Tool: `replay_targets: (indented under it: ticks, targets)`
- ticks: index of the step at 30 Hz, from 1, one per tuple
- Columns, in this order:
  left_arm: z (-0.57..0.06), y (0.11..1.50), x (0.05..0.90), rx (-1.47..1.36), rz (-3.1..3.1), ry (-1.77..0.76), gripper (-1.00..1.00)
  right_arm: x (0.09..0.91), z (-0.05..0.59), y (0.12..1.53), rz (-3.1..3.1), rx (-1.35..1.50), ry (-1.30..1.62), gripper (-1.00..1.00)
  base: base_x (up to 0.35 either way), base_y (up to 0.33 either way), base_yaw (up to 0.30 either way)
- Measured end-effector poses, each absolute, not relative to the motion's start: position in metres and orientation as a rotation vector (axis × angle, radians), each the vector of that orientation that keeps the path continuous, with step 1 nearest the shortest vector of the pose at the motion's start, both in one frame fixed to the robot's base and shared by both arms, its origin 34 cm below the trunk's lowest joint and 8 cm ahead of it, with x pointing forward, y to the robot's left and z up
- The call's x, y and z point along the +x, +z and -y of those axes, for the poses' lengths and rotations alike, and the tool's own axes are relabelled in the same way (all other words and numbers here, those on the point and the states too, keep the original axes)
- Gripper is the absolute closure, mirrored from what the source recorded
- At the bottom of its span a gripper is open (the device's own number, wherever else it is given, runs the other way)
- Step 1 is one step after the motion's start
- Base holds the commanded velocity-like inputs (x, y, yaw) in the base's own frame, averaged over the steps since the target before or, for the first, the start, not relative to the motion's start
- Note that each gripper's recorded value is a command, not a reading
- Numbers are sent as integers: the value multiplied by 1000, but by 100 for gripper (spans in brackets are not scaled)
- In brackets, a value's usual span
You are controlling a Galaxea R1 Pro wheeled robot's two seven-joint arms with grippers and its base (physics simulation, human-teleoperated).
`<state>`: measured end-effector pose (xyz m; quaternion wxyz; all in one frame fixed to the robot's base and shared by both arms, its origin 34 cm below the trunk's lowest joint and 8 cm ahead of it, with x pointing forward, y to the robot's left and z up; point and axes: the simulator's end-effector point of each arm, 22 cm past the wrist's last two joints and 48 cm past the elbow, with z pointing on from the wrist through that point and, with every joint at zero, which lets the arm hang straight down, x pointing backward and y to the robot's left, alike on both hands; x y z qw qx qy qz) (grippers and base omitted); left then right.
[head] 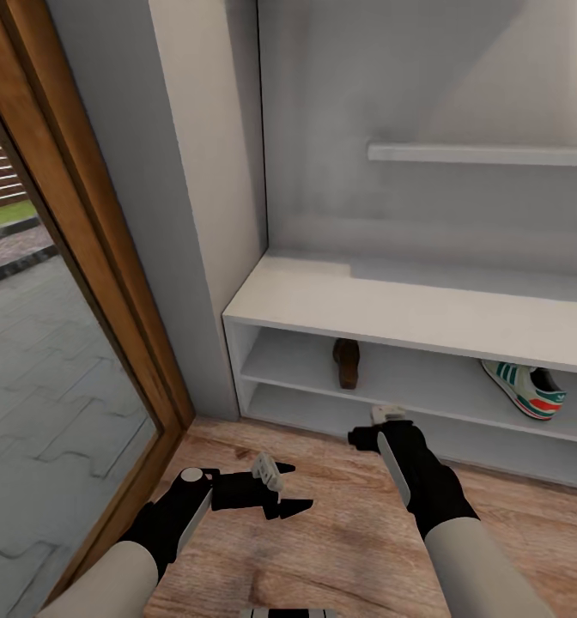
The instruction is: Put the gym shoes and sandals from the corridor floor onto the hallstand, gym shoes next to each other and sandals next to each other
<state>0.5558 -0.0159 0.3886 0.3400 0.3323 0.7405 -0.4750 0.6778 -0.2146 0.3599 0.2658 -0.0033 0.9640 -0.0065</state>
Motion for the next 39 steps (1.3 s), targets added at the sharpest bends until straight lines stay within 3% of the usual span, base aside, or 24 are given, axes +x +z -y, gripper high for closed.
replay_targets:
  ticks: [14,39]
  targets:
    - [15,389,556,865,-1928,-1234,-100,689,215,368,-2539,0,-17,-100,0,0,-18]
    - [-9,403,569,876,-1922,-1148,-100,703,214,400,-2433,10,-11,-100,0,0,-213]
